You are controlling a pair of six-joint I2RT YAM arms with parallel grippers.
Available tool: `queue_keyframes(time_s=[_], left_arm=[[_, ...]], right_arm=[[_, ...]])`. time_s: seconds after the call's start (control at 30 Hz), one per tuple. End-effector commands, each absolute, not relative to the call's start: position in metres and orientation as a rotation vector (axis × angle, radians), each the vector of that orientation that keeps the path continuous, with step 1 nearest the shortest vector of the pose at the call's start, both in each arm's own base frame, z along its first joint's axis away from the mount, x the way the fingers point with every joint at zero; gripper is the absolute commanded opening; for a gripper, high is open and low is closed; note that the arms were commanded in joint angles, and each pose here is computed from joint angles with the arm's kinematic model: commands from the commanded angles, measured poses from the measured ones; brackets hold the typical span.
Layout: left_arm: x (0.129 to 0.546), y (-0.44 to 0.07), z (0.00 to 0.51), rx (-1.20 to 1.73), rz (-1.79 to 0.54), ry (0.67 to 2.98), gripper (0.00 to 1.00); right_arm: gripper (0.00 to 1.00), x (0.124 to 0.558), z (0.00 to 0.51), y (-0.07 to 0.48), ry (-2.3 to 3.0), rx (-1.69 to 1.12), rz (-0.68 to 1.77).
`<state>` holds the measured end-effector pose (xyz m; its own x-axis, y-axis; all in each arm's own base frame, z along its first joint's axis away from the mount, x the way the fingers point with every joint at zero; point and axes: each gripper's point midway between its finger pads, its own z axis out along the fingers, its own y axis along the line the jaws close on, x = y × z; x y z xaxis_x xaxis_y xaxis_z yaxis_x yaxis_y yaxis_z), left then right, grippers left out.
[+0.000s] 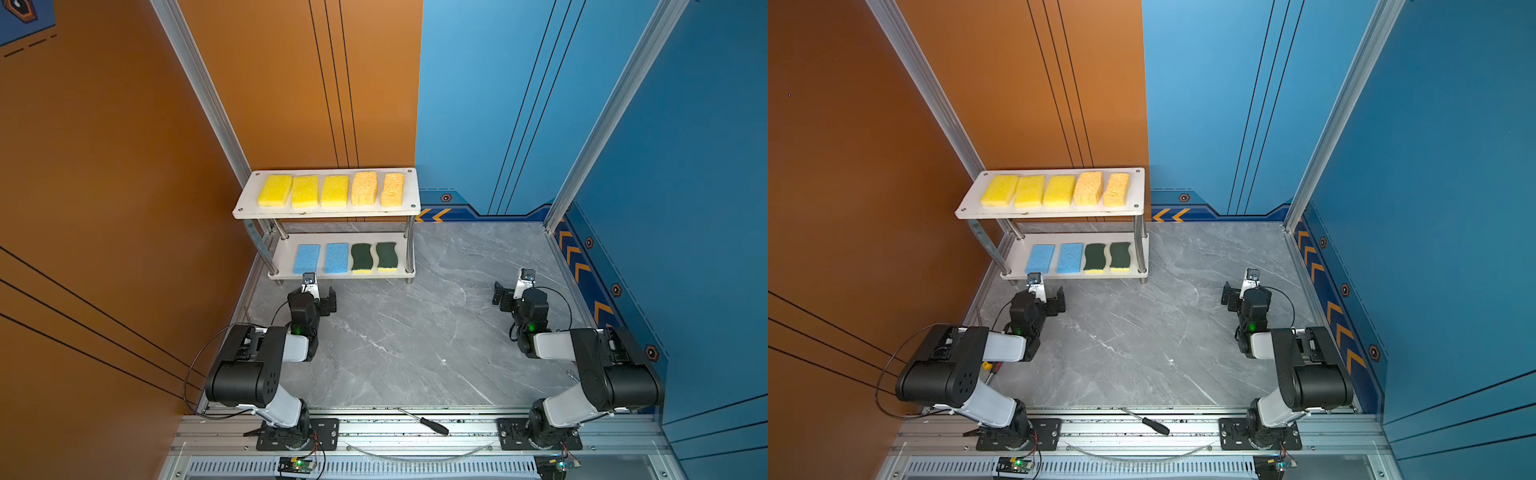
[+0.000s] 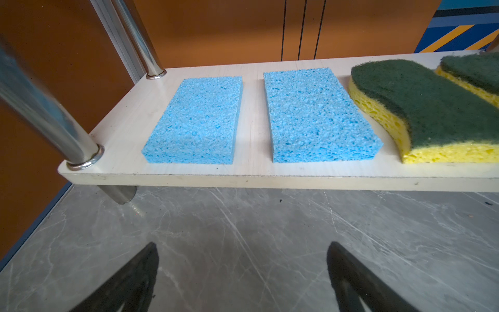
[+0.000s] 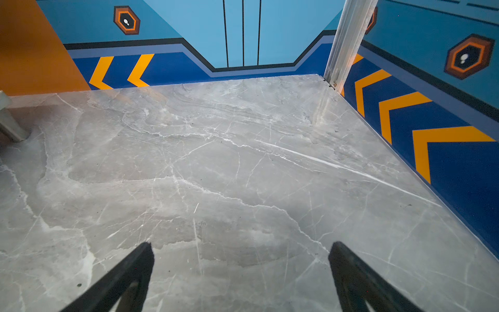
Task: Place and organize the cleaning sponges onto the shelf
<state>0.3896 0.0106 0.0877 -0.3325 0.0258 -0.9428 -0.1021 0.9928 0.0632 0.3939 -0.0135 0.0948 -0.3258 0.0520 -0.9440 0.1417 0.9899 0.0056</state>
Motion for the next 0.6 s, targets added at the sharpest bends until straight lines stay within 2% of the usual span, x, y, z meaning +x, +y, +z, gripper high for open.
queue_keyframes(time_s=[0.0,0.57], left_arm=[[0.3950,0.0078,0.0919,-0.034,0.134,1.900,0.98],[0.3953,0.0079,0.0923,-0.034,0.133,1.899,0.98]], right_arm=[[1.00,0.3933,0.0938,-0.0156,1.900,0.135,-0.119],[1.00,0.3936,0.0935,-0.0158,1.902,0.136,-0.114]])
